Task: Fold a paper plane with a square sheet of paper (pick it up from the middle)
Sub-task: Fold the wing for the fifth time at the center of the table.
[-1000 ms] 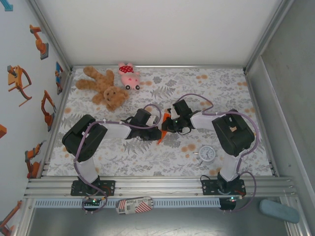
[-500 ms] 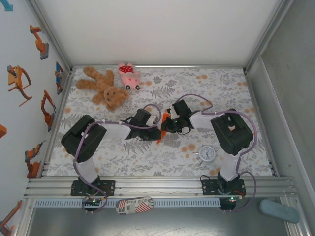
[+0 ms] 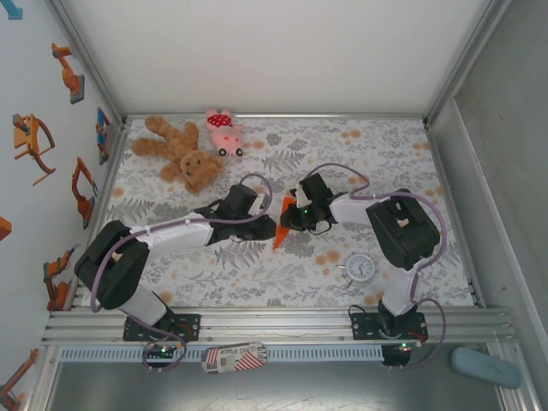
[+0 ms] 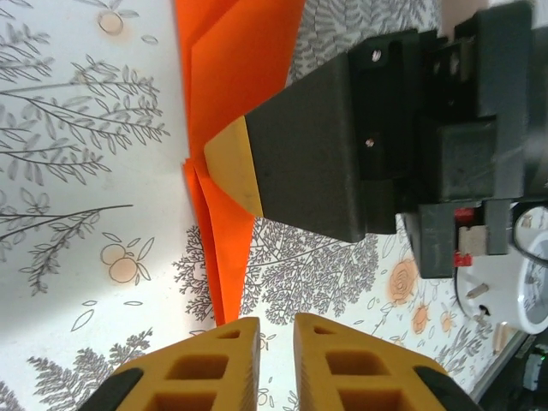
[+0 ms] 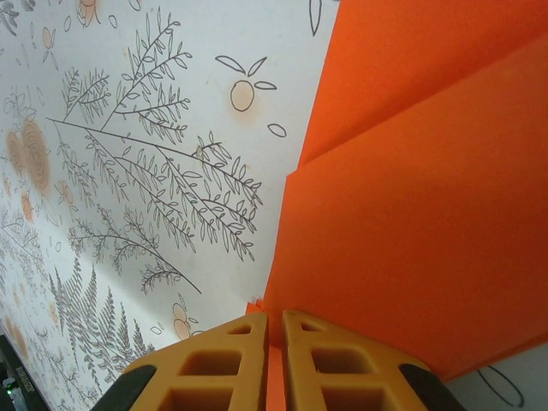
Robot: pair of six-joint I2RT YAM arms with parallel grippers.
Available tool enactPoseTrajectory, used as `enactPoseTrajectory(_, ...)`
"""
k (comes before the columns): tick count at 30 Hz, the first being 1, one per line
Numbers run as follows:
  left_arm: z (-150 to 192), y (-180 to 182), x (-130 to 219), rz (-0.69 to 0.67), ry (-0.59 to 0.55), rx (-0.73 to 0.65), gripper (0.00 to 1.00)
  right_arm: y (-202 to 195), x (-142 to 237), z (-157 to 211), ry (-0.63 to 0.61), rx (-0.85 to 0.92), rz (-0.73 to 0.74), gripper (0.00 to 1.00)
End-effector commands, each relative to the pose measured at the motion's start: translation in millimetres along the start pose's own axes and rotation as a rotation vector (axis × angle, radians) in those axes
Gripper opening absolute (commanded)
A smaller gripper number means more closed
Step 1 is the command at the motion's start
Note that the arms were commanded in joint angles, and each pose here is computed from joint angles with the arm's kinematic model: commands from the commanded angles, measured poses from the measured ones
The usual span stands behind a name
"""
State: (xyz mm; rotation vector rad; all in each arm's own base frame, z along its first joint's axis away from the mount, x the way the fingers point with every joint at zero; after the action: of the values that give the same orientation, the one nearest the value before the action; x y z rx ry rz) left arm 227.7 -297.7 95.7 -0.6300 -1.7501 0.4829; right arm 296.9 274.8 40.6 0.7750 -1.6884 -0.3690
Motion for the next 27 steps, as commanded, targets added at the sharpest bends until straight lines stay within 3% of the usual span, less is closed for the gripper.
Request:
enactPoseTrajectory(1,0,-12,-12,0.046,0.031,0.009,0.15,-15,-8,10,0.036,-0.026,0.058,0.13)
enactPoseTrajectory(7,-2,-14,-28,0.066,0.054,0.038,0.1,-11,-7,8,0.03,-0.023,0.038,0.12)
enactPoseTrajectory(15,-2,-3,-47,-0.006,0.087,0.099,0.04,-12,-8,9,0.032,-0.026,0.036,0.09)
enactPoseTrajectory(27,9,15,-54,-0.069,0.123,0.175,0.01,-12,-9,9,0.032,-0.029,0.036,0.06)
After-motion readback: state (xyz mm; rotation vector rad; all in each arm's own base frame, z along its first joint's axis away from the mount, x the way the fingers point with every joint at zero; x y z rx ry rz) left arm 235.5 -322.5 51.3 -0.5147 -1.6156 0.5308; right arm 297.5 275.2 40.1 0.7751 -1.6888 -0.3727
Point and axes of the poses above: each hand's point on the last joint's axis, 136 mm out from that joint toward the fingers, its own x axis back along the fingers, its own y axis along the line the jaws close on, z = x × y, the point moved 3 cm from there along x, back along the fingers, and after that the axes turned 9 degrees about x, right-handed, at the moved point
